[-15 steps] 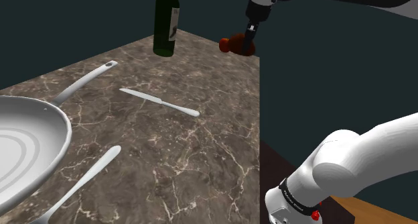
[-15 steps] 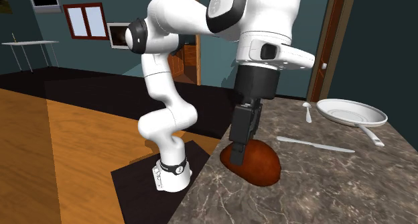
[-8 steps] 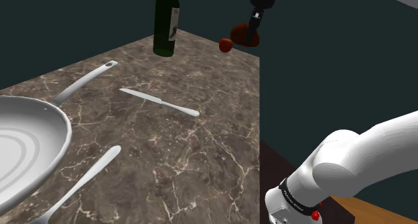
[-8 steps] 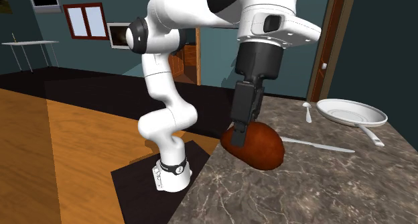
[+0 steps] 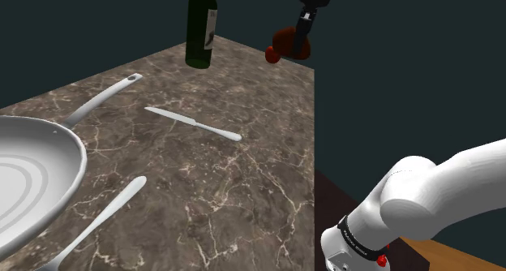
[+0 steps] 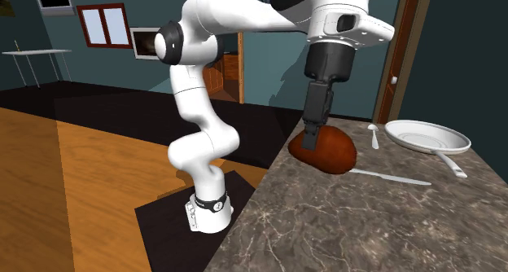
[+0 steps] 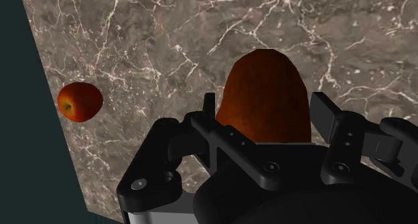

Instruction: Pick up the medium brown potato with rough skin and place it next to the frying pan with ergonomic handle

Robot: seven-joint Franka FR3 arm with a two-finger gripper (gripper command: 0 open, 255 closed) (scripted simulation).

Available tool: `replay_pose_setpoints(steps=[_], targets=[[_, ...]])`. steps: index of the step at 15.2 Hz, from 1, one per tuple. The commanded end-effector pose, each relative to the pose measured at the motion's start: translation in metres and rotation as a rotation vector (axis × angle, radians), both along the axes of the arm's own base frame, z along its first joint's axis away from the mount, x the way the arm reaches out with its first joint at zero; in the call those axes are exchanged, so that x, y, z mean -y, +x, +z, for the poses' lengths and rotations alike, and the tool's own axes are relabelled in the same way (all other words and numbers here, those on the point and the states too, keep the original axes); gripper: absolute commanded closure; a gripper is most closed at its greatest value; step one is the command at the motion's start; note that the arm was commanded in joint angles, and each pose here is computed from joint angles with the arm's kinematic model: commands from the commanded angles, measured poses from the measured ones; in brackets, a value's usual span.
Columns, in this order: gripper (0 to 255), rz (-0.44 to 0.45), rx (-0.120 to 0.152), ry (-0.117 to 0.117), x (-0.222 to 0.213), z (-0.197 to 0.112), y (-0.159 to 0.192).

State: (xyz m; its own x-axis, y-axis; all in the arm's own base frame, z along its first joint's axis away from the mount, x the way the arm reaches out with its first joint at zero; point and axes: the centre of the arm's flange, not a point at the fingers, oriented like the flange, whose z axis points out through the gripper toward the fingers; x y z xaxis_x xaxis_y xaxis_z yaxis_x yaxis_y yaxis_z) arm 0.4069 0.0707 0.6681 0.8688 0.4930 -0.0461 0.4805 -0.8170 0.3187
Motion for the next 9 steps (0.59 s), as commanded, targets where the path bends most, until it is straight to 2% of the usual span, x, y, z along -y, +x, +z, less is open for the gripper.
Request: replay_pose_setpoints(steps=[1,9], targets=[[255,-0.001,0.0,0.0,-0.026,0.0,-0.01],[255,-0.001,0.0,0.0,-0.124,0.001,-0.049]])
